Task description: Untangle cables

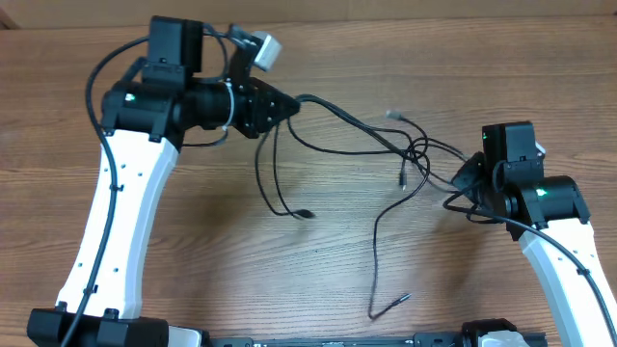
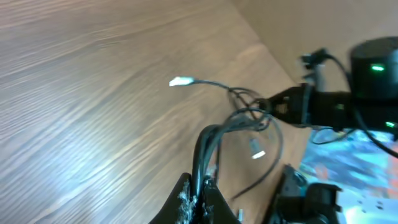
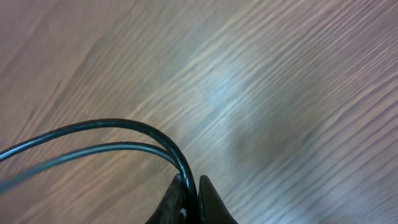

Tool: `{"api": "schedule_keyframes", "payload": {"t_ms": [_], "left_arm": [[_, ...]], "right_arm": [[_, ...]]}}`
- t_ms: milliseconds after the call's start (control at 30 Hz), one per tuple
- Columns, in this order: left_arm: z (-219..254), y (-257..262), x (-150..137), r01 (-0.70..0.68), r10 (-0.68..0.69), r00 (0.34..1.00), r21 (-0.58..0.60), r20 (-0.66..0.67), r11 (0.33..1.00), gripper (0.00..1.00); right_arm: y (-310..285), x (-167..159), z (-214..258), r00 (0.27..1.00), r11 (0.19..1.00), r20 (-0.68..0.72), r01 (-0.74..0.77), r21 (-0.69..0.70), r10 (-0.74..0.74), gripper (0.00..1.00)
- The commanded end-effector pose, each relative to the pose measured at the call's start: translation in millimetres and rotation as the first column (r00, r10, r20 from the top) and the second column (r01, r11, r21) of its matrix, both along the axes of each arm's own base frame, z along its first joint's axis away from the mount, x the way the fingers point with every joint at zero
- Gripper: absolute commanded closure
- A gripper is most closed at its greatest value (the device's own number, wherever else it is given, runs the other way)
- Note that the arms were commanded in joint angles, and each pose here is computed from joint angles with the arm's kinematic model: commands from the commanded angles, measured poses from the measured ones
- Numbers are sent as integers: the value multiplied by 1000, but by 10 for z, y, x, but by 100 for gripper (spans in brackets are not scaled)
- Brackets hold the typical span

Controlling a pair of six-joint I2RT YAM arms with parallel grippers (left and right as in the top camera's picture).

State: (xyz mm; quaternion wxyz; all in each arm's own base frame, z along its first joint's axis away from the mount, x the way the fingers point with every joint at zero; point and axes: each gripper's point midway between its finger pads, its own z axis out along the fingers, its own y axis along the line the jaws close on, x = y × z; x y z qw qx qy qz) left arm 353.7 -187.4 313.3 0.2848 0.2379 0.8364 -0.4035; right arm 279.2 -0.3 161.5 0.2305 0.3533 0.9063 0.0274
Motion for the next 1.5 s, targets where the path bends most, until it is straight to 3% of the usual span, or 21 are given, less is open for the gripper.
{"api": "schedule_keyframes", "payload": {"t_ms": [0,133,267,467,633,733,867,967,1000,1033,1100,1300,1467], "left_arm": [[123,292,148,-135,132,990,62,55,989,96],[-17,518,280,-287,287,958,154,23,945,93],[-85,580,268,-329,337,941,183,-16,927,68],[-138,584,203,-321,336,940,198,-50,926,66],[-208,544,127,-299,324,942,215,-90,930,49],[-285,439,76,-257,288,951,232,-112,938,44],[-433,214,21,-178,217,966,254,-139,951,42],[-565,64,0,-125,173,973,283,-151,951,41],[-610,31,0,-117,168,974,297,-154,948,41],[-676,6,9,-112,169,973,319,-158,941,41],[-775,-20,22,-109,176,971,356,-162,928,41],[-1083,-78,90,-112,221,949,412,-227,904,41],[-1345,-186,161,-81,214,931,405,-295,911,38]], "right_arm": [[-252,42,95,998,990,38,63,-130,-59,96],[-255,96,126,996,989,64,69,-130,-61,96],[-155,202,164,995,992,88,-31,-124,42,96],[60,283,211,976,982,122,-172,-73,180,96],[452,324,343,873,893,199,-449,-27,445,96],[608,324,519,813,846,267,-533,-17,518,96],[557,344,760,807,858,311,-511,-61,503,96],[324,319,764,887,931,286,-358,-72,363,96],[204,279,716,926,962,260,-265,-65,273,88],[141,245,670,947,977,239,-206,-53,212,72],[179,228,598,956,979,214,-201,-15,200,60],[687,242,340,847,845,164,-525,104,506,57],[782,326,-11,834,815,78,-550,184,546,58]]}}
